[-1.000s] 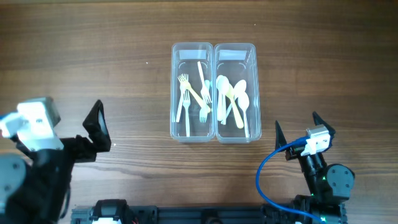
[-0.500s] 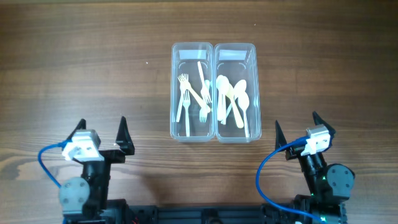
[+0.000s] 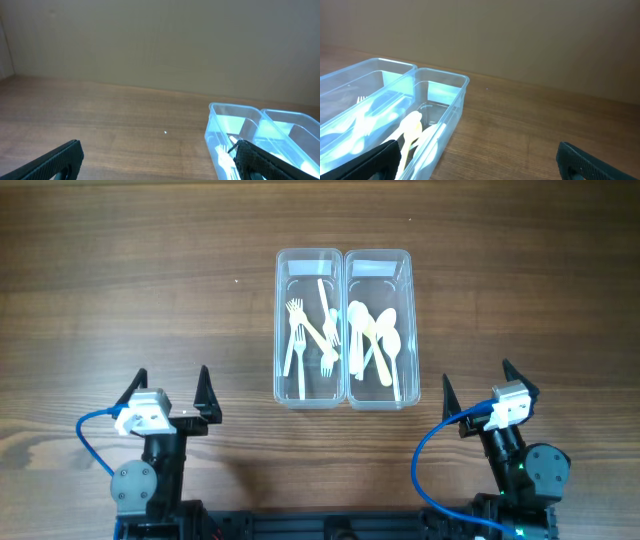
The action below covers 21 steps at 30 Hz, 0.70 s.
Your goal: Pack container
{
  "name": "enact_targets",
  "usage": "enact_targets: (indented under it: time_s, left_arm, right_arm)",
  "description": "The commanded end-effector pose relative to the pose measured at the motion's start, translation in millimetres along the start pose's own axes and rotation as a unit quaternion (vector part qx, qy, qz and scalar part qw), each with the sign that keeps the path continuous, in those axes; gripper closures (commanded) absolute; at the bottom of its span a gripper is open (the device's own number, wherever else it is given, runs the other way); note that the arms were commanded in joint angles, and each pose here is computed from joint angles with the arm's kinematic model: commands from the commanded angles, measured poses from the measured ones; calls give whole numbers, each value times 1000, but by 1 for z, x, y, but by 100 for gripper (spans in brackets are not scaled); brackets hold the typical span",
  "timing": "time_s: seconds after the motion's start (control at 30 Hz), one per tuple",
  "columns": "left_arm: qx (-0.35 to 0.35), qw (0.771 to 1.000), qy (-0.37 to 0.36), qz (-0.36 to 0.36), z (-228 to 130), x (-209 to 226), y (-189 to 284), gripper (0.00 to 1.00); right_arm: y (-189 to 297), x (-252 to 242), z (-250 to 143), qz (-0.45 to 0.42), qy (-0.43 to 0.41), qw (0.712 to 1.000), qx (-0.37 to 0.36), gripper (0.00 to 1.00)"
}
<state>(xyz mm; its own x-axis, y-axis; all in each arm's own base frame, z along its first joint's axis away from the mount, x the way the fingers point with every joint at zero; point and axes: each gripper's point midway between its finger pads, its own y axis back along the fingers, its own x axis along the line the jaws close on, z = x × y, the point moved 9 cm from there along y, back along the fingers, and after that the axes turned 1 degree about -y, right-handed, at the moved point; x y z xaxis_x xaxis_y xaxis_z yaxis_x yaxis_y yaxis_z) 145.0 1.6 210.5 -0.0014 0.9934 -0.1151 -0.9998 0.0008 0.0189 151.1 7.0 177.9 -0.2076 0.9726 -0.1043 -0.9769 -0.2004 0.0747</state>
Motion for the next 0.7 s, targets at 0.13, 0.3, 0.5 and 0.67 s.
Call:
enact_targets:
  time_s: [0.13,0.3,0.5,0.67]
  left_arm:
    - [-7,1000,-3,-1,-18,3,-7,0]
    - [14,1000,-2,2,-36,5,-10,0]
    - [26,1000,-2,4,-46,6,-12,0]
    - [28,1000,-1,3,-47,6,-12,0]
  right_arm:
    - [0,1,1,4,6,1000,-7,0]
    - [0,1,1,4,6,1000,-7,0]
    - [0,1,1,4,6,1000,-7,0]
    - [0,1,1,4,6,1000,-7,0]
